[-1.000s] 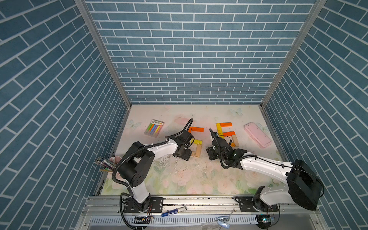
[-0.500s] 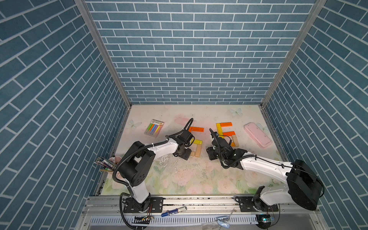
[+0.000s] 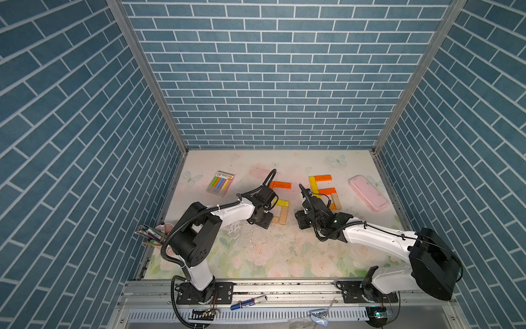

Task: Assemble the number 6 with building blocks
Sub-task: Assemble the building block at the center of the board.

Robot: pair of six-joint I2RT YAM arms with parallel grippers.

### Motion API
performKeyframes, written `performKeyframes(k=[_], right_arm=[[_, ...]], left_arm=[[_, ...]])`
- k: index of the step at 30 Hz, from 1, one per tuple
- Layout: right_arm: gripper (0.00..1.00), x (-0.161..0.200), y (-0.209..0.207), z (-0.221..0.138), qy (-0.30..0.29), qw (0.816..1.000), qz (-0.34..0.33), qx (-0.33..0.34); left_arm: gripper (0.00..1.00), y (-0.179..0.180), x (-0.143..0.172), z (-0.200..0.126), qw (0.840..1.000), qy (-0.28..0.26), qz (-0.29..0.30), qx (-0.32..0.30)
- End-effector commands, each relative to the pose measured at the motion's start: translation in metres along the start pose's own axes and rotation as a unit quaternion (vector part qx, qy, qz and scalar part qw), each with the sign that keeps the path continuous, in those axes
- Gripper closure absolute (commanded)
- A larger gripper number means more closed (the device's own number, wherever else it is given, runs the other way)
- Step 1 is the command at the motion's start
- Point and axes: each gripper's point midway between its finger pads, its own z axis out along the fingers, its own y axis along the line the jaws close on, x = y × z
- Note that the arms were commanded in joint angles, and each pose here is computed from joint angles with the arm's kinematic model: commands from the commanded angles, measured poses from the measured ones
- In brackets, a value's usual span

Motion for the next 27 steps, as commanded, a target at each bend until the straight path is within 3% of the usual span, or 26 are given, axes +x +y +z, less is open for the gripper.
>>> performKeyframes(k=[1, 27], right_arm=[[0.60, 0.003, 0.001, 0.008, 0.010, 1.000, 0.024, -0.002], [0.62, 0.026, 0.010, 0.058, 0.071, 0.994, 0.078, 0.003]], left_arm=[[0.43, -0.003, -0.006, 0.001, 1.000, -0.001, 0.000, 0.000], [0.44, -0.008, -0.005, 0.002, 1.000, 0.001, -0.010, 0.015]])
